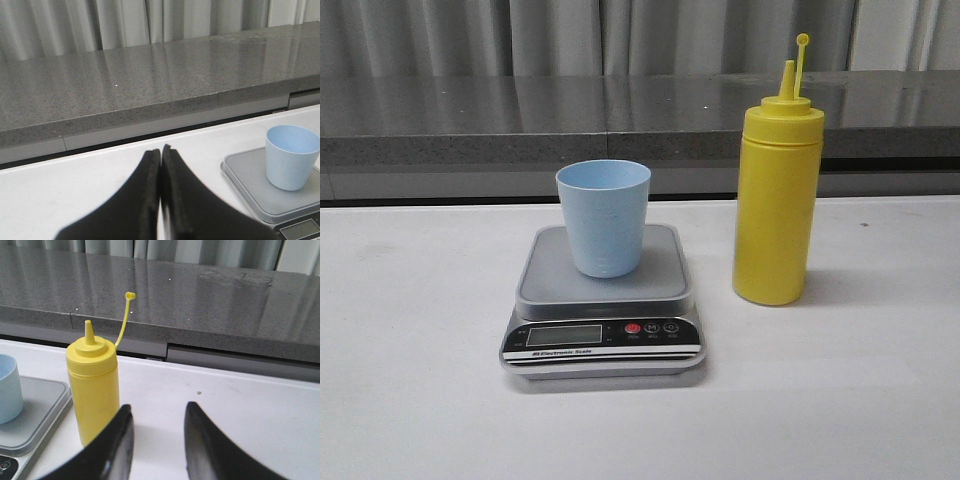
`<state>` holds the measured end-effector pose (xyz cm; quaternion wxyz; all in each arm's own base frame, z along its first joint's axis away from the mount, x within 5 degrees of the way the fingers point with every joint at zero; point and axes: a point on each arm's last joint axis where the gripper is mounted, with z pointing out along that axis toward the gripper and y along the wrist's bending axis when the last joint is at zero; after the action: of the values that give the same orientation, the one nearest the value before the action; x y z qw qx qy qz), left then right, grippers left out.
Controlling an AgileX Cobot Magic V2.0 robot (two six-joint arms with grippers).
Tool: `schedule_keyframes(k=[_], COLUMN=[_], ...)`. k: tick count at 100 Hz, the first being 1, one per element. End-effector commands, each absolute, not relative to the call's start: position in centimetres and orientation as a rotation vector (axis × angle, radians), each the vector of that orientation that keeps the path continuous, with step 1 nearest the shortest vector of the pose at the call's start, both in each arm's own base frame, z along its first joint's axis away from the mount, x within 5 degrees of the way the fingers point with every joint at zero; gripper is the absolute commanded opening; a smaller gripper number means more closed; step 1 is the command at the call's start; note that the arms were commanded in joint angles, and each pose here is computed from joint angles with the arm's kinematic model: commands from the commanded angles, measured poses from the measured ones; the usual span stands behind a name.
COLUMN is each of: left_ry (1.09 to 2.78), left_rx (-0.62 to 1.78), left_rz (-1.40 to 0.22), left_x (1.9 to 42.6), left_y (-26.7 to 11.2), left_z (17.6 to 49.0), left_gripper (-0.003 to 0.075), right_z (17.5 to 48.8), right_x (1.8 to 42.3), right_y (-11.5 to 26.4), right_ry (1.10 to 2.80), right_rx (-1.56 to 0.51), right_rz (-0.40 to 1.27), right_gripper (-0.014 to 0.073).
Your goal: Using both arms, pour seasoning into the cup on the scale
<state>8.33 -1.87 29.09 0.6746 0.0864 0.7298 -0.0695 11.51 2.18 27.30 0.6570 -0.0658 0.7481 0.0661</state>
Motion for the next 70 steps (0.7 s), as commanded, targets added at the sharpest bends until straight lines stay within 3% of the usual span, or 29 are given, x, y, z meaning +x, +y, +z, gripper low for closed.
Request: schedule_keyframes(k=[1,22,38,70], left_ry=[1.54,1.54,1.54,1.54], left_rx=[0.175,0.175,0.175,0.175], left_rz=[-0.164,-0.164,-0.164,-0.164], left_x=[8.4,8.4,8.4,8.4], left_y=[-1.8,-1.8,-1.8,-1.8], left_z=[30.6,30.6,30.6,30.6], left_gripper=[-0.0018,-0.0018,-0.0018,-0.0018], right_z=[29.0,29.8,29.4,29.0], right_x=[10.4,8.3,8.0,8.0], right_y=[1.9,1.5,1.3,1.2], right_ry=[1.593,1.514,1.562,1.596], right_rx=[-0.14,-0.126,-0.119,-0.116], right_rz=[0.149,0.146,0.134,0.127], right_gripper=[0.0151,-0.0017,-0.0118,-0.012])
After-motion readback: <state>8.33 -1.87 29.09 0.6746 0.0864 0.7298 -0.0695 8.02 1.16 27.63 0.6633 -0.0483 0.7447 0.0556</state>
